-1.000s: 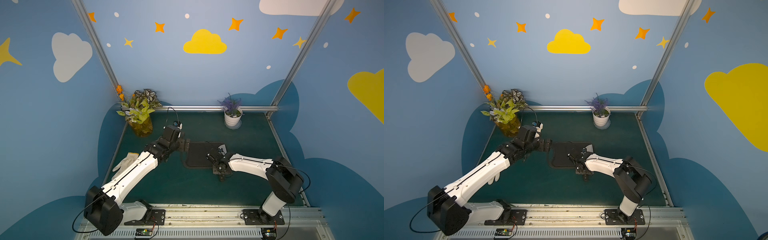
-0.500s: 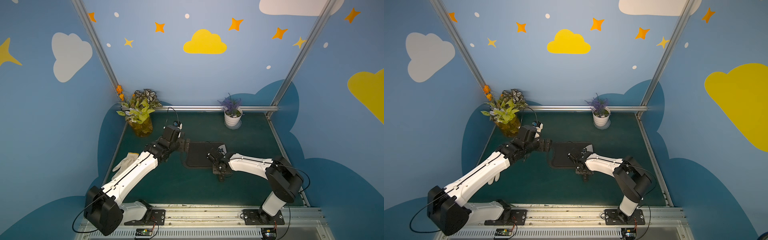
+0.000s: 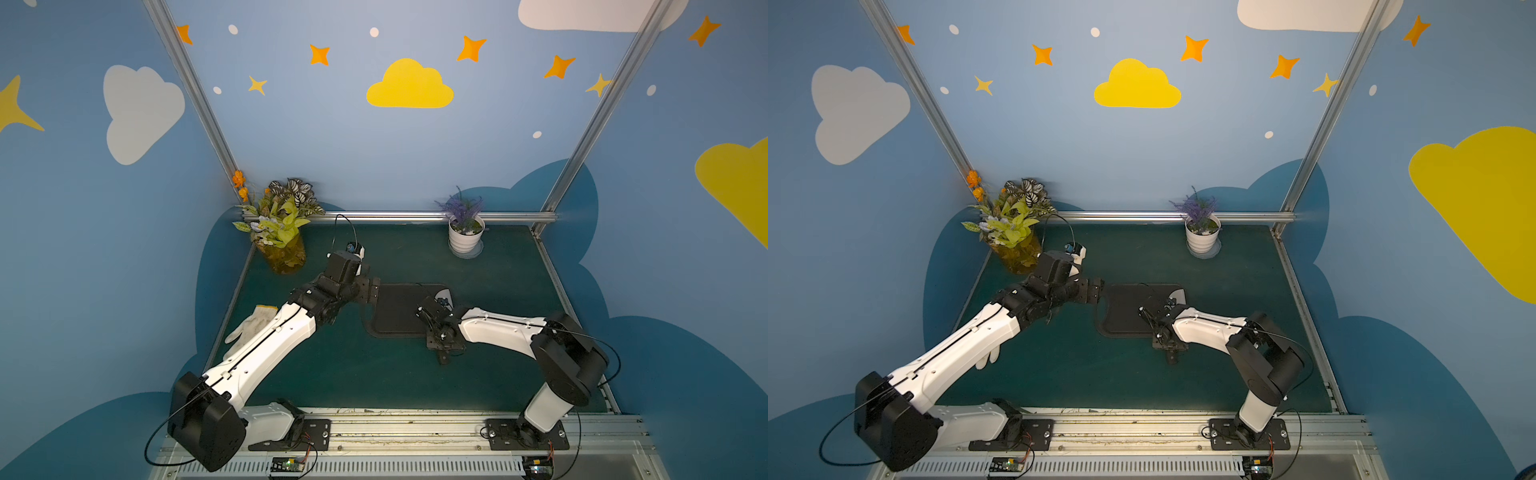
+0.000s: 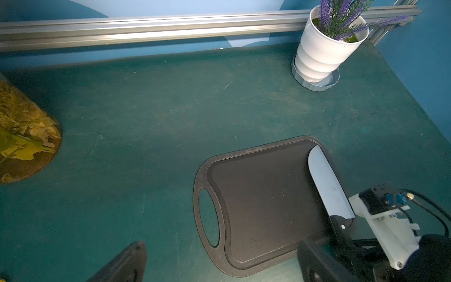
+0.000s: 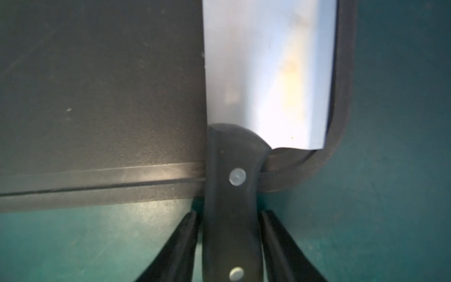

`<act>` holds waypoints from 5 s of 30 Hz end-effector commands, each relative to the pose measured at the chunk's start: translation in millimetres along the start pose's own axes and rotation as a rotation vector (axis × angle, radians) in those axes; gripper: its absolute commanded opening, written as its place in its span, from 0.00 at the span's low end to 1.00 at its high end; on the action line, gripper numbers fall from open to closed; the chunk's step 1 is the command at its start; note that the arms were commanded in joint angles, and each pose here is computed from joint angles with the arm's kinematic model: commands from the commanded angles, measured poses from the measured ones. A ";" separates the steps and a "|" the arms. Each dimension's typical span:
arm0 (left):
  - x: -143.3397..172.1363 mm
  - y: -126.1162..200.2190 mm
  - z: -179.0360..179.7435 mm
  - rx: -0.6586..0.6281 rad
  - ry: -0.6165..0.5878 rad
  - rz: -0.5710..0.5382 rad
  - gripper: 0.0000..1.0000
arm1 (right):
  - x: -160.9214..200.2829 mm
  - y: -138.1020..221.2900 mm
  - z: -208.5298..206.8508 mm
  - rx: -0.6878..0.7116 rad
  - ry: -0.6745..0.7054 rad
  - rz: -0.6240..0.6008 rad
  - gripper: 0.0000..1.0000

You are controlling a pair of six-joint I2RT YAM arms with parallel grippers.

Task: Align the knife with the edge of the cutting board
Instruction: Place the knife at the edge of the cutting board, then adjust the knife at the edge of the cutting board.

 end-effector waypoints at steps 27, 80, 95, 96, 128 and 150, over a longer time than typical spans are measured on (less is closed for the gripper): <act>-0.8 2.1 1.1 -0.022 -0.022 0.007 1.00 | 29.3 8.2 -7.9 -0.006 -0.007 0.003 0.47; -1.7 3.1 1.3 -0.024 -0.022 0.003 1.00 | 10.3 16.7 6.3 0.010 0.027 -0.081 0.00; -1.9 3.4 1.5 -0.026 -0.023 0.002 1.00 | 11.6 10.3 3.3 0.044 0.011 -0.071 0.00; -1.9 3.4 1.4 -0.026 -0.023 0.001 1.00 | 12.0 10.2 2.5 0.048 0.011 -0.071 0.00; -1.6 2.5 1.5 -0.030 -0.027 0.003 1.00 | 14.6 6.8 -0.5 0.101 0.034 -0.064 0.00; -1.1 1.7 2.1 -0.036 -0.028 0.006 1.00 | 20.1 8.6 0.2 0.084 0.034 -0.060 0.00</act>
Point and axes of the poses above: each gripper's point midway between its finger pads, its own y axis back along the fingers, its own z axis along the line the jaws close on, x = y × z, the point moved 10 cm from there along y, back along the fingers, and after that the axes turned 3 degrees about -y, right-handed, at the moved point
